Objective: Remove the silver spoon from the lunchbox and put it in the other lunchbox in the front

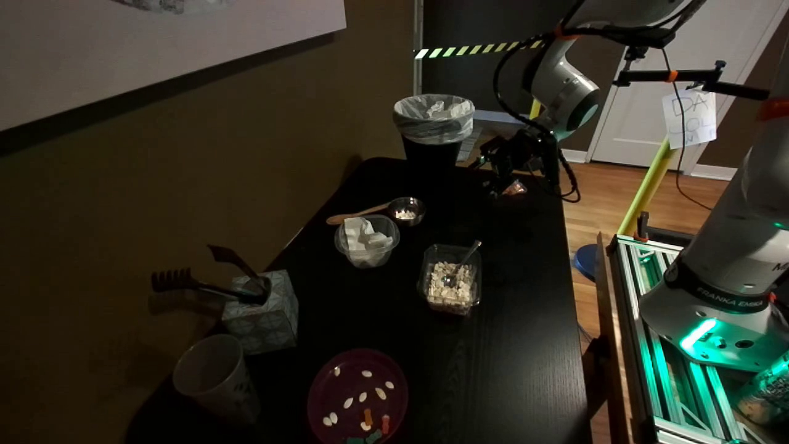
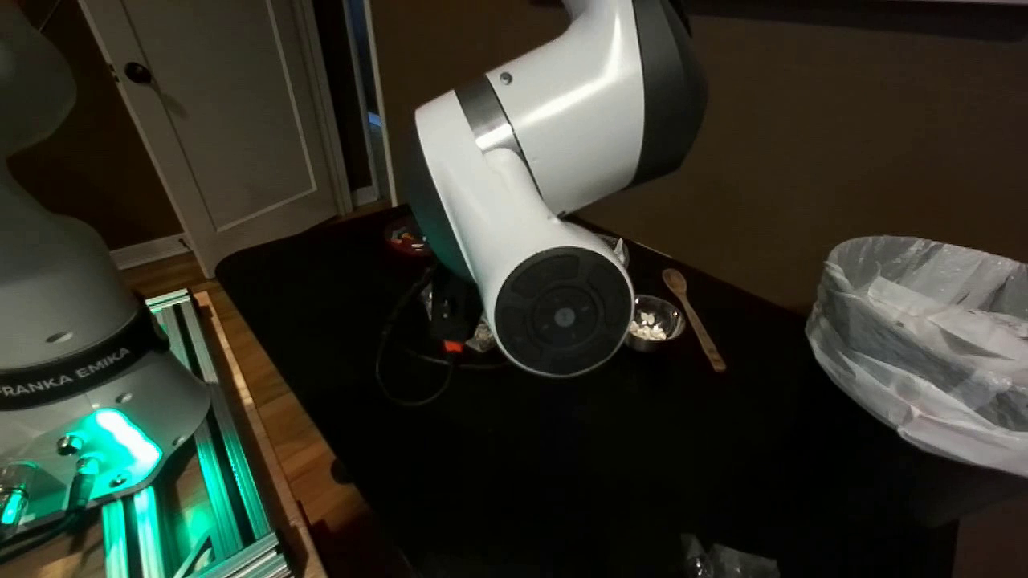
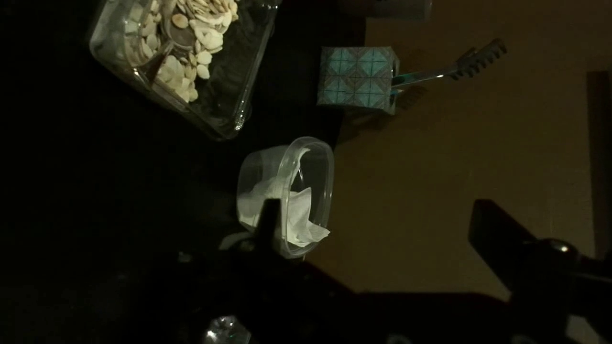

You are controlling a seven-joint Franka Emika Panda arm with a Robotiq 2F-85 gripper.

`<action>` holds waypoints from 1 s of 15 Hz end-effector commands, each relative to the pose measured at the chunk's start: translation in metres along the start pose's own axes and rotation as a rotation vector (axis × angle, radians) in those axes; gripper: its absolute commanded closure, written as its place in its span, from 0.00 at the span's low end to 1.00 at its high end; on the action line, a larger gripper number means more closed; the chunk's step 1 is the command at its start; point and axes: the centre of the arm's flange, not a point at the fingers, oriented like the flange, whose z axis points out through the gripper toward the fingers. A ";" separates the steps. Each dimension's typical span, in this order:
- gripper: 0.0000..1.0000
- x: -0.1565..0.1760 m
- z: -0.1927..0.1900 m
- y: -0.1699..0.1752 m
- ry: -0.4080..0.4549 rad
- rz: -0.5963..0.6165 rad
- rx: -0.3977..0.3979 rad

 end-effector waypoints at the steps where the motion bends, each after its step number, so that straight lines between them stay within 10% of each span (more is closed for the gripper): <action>1: 0.00 0.002 0.001 0.003 -0.004 0.003 -0.005; 15: 0.00 -0.006 0.019 0.032 -0.031 -0.488 -0.137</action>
